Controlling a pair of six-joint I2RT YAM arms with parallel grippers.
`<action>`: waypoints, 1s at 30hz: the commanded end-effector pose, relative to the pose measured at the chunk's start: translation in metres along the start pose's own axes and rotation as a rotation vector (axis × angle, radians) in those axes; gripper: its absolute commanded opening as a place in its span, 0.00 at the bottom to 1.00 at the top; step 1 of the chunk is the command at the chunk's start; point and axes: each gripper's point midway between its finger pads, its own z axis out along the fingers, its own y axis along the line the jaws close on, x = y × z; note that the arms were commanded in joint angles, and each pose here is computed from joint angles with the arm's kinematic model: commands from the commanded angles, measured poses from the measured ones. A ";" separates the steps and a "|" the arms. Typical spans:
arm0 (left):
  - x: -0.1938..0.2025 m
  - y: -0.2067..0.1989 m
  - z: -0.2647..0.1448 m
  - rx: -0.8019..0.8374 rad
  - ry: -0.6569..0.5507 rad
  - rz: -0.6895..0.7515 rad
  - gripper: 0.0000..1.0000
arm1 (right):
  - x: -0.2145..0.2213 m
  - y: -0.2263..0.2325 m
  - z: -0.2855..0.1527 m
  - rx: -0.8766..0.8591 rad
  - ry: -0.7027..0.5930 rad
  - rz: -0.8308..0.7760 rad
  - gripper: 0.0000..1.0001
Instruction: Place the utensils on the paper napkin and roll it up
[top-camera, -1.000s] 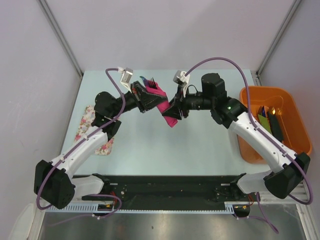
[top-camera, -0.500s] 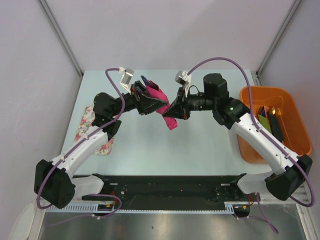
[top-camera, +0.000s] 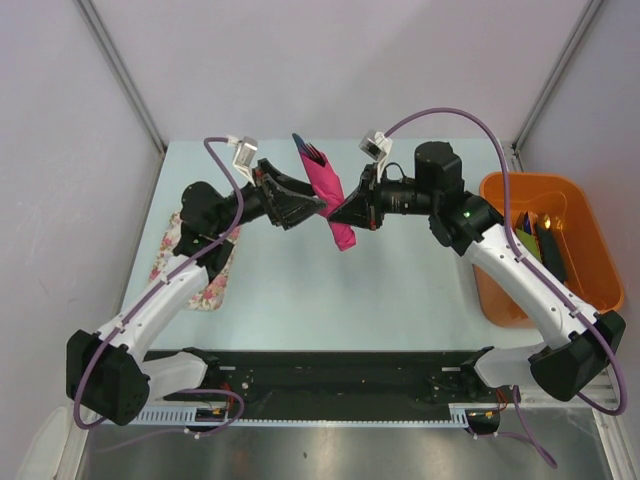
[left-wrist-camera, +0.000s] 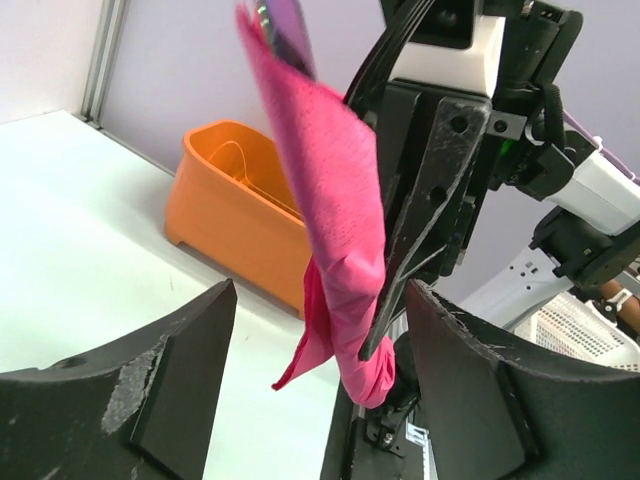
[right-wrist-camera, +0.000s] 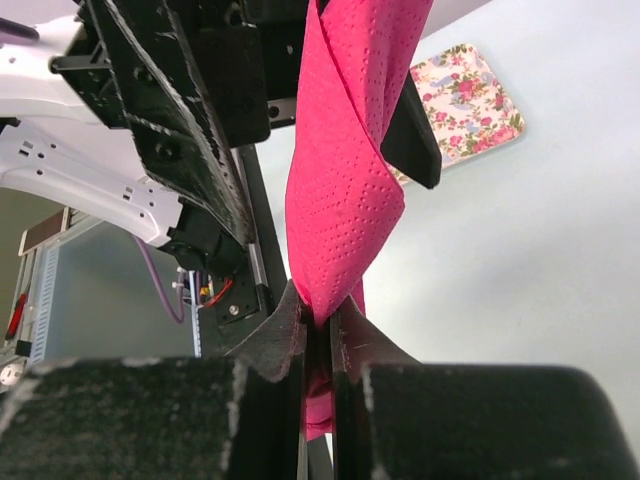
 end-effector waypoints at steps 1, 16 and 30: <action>-0.001 -0.004 0.002 0.024 -0.017 -0.023 0.72 | -0.042 0.020 -0.005 -0.047 -0.108 -0.088 0.00; 0.005 -0.017 0.008 0.104 -0.022 -0.098 0.11 | -0.035 0.022 0.003 -0.051 -0.089 -0.112 0.00; 0.001 -0.020 0.014 0.161 -0.033 -0.137 0.50 | -0.035 0.018 0.003 -0.054 -0.087 -0.107 0.00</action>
